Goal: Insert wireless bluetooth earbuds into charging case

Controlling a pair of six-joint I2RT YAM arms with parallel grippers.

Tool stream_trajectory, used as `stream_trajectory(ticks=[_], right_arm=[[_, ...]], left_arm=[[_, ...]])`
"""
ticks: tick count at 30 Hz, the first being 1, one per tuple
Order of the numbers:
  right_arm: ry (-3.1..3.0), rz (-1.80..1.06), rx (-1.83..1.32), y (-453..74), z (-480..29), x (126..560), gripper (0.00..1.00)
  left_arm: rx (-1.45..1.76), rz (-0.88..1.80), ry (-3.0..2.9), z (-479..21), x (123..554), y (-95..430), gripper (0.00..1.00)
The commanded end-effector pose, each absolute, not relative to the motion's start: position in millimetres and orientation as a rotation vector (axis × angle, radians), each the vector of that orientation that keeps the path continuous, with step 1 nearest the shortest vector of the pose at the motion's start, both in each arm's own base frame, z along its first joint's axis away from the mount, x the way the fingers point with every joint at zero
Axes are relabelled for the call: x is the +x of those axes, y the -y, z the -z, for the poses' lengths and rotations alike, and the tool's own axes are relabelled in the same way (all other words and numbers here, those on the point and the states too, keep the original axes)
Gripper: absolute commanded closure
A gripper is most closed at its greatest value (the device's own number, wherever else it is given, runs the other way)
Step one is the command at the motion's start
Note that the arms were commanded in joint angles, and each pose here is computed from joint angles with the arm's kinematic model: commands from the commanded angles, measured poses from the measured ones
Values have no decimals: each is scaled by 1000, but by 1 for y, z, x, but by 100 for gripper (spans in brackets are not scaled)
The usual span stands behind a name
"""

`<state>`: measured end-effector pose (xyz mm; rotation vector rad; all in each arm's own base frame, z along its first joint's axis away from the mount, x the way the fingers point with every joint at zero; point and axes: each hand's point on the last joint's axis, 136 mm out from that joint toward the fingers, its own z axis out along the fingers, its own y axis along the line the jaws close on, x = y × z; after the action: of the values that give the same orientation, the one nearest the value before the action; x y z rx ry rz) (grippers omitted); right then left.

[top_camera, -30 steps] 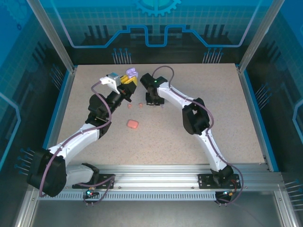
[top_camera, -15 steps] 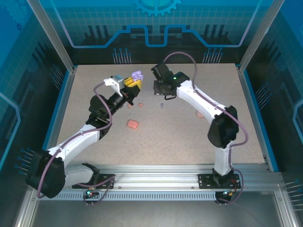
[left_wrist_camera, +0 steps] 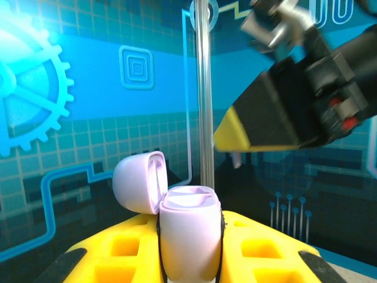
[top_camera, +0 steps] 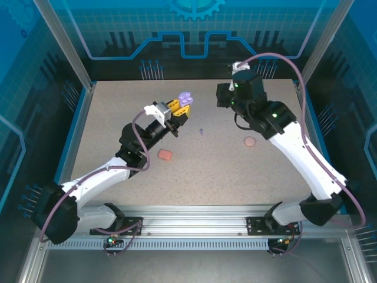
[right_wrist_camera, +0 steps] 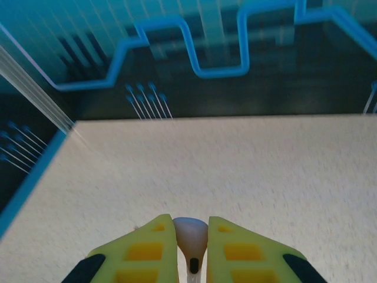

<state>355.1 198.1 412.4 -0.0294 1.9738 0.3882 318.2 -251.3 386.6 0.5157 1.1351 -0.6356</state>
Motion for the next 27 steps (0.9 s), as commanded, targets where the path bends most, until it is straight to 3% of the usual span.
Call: stream_trajectory(ticks=[1,12,27], right_arm=[[-1832,-476,-109,-202,-450,343,85],[-1622,-754,-327,-229,-485,297,86],[-1606,-846,-379,-244,-465,289,86]], left_arm=[[478,547,-1004,-420,317,247,100],[640,552,-925,-421,312,288,100],[699,579,-918,-424,305,308,100]])
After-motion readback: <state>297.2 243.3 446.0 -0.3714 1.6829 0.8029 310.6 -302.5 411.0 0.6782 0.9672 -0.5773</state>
